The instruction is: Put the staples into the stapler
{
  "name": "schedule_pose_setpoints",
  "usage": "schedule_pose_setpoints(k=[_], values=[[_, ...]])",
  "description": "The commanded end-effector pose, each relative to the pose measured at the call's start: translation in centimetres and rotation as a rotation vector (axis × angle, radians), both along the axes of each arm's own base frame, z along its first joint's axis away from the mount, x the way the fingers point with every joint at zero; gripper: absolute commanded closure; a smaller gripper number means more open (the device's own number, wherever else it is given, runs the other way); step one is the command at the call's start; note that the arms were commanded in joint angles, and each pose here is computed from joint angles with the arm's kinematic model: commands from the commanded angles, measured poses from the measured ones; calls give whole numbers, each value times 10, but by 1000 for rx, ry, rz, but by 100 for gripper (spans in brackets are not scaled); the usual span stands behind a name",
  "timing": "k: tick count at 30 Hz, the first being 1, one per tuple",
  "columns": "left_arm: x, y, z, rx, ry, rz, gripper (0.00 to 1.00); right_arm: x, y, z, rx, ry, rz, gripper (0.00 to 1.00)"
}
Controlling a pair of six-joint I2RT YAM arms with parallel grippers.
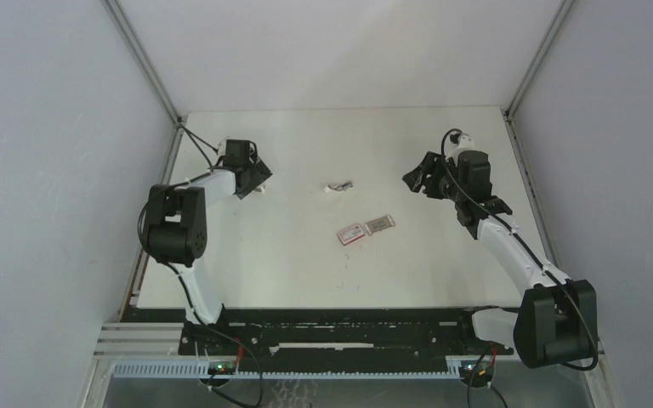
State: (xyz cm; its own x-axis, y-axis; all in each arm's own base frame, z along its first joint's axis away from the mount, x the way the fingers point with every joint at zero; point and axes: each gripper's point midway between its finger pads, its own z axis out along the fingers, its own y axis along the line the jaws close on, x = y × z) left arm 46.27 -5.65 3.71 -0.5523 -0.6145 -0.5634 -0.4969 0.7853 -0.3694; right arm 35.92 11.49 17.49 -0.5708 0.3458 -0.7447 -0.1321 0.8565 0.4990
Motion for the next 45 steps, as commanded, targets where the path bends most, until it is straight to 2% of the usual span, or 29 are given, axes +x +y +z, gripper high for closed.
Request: schedule_pose_setpoints(k=[1, 4, 10, 15, 22, 26, 30, 37, 41, 45], values=[[21, 6, 11, 15, 10, -46, 23, 1, -2, 12, -2, -50, 6, 38], [24, 7, 10, 41, 33, -75, 26, 1, -3, 11, -1, -47, 3, 39], [23, 9, 6, 49, 60, -94, 43, 1, -3, 11, 4, -46, 0, 41], [21, 8, -1, 48, 86, -116, 52, 1, -2, 11, 9, -44, 4, 41], [13, 6, 8, 61, 76, -162, 79, -2, 1, 16, 27, -49, 14, 42], [1, -6, 29, 57, -13, -229, 90, -4, 8, 21, 53, -59, 52, 41], [-19, -50, 69, 29, -181, -396, 92, -12, 25, 26, 107, -59, 140, 40], [-91, -169, 123, -78, -449, -792, 92, -25, 64, 42, 204, -73, 289, 34], [-143, -222, 139, -121, -528, -1035, 92, -37, 89, 55, 250, -102, 427, 30], [-188, -252, 157, -198, -573, -1226, 93, -50, 100, 64, 271, -145, 584, 28]])
